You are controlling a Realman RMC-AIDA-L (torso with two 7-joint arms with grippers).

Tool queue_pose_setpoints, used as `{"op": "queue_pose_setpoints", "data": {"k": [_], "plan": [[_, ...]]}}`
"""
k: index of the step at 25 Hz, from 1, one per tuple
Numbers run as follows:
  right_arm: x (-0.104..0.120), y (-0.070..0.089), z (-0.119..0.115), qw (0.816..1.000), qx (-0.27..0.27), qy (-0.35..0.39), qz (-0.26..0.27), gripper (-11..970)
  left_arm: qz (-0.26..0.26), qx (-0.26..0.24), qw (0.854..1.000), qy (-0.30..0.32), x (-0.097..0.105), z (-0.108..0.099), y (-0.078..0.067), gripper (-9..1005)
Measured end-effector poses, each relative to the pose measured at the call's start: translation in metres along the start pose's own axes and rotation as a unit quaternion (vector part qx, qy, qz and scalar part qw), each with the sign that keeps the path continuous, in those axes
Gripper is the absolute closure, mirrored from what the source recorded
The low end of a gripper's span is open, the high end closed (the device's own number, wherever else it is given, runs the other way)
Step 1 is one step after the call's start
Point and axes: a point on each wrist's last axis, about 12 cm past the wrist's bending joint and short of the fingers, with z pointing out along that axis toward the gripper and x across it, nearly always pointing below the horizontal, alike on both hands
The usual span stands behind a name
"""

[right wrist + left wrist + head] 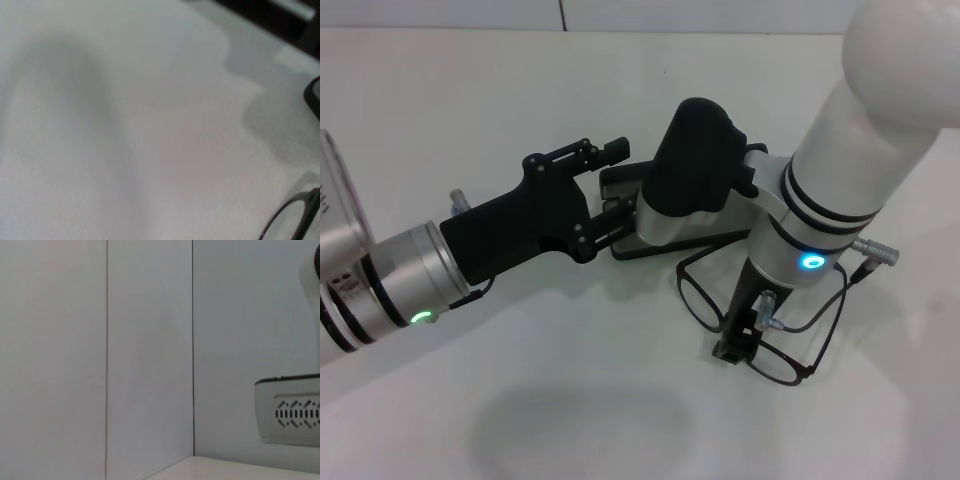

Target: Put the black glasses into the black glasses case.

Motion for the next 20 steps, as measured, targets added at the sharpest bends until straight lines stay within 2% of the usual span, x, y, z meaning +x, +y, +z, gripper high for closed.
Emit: {"op": "queue_pose_setpoints", "data": {"k": [2, 7, 13, 15, 20], "plan": [[0.0, 0.0, 0.002, 1.0, 0.001, 0.003, -0.002, 542, 0.0, 0.0, 1.0, 0.0, 0.0, 0.0, 0.0, 428], [0.0, 0.0, 0.003, 1.0, 0.006, -0.002, -0.007, 678, 0.004, 0.0, 1.0, 0.0, 0.0, 0.0, 0.0, 429], [-0.002, 0.001, 0.001, 1.0, 0.008, -0.003, -0.017, 743, 0.006, -0.003, 1.0, 0.001, 0.001, 0.001, -0.001, 429], [-0.003, 0.002, -0.001, 1.0, 0.009, -0.001, -0.023, 823, 0.004, -0.005, 1.0, 0.003, 0.002, 0.001, 0.0, 430], [-0.002, 0.002, -0.015, 1.0, 0.007, -0.003, -0.03, 853, -0.008, -0.007, 1.0, -0.004, 0.0, 0.001, 0.001, 430]]}}
